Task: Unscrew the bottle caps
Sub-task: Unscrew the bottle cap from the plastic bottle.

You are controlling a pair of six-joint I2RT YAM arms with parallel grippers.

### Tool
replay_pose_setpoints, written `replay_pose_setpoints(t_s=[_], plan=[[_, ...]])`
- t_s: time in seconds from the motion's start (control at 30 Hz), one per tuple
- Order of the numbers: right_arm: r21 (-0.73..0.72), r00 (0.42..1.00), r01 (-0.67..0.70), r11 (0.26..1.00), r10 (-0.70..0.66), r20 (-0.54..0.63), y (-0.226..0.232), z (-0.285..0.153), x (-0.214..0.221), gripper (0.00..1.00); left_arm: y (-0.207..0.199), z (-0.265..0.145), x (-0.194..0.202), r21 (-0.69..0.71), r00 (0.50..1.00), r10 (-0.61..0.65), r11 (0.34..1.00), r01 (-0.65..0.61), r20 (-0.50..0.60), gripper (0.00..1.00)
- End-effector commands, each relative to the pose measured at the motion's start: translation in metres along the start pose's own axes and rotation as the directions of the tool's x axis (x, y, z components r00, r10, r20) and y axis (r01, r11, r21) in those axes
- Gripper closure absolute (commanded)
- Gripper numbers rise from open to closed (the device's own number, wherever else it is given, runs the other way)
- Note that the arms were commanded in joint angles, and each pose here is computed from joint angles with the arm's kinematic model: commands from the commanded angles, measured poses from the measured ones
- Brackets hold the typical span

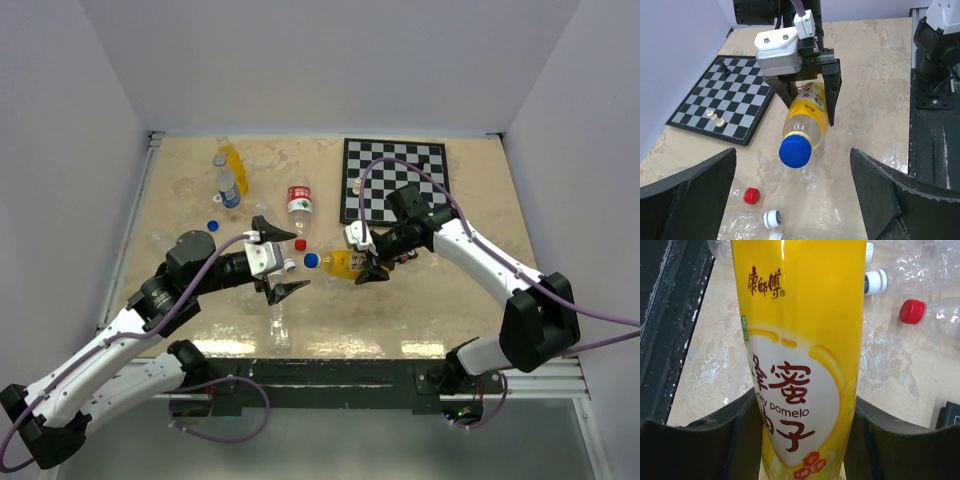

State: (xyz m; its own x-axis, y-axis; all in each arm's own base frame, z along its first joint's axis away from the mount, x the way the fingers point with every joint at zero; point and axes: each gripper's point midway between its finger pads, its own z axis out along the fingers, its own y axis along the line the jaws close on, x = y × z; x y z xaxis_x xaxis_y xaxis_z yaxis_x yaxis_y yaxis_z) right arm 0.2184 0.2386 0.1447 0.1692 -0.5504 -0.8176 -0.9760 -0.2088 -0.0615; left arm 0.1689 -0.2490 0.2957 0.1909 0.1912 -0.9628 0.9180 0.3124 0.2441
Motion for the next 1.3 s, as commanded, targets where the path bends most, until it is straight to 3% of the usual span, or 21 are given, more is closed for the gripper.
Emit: replay_pose_setpoints(t_s=[0.0,1.27], plan=[[0.015,0.997,0.058,0.998,-0.059,0.048,-0.007,-0.004,-0.017,1.00,0.002,0.006,-0.009,0.013,0.996,0.064,0.998,-0.065,0.054,0.00],[0.013,0.997,0.063,0.998,-0.063,0.046,-0.007,-0.004,-0.016,1.00,0.002,0.026,0.009,0.058,0.995,0.094,0.994,-0.096,0.036,0.04]])
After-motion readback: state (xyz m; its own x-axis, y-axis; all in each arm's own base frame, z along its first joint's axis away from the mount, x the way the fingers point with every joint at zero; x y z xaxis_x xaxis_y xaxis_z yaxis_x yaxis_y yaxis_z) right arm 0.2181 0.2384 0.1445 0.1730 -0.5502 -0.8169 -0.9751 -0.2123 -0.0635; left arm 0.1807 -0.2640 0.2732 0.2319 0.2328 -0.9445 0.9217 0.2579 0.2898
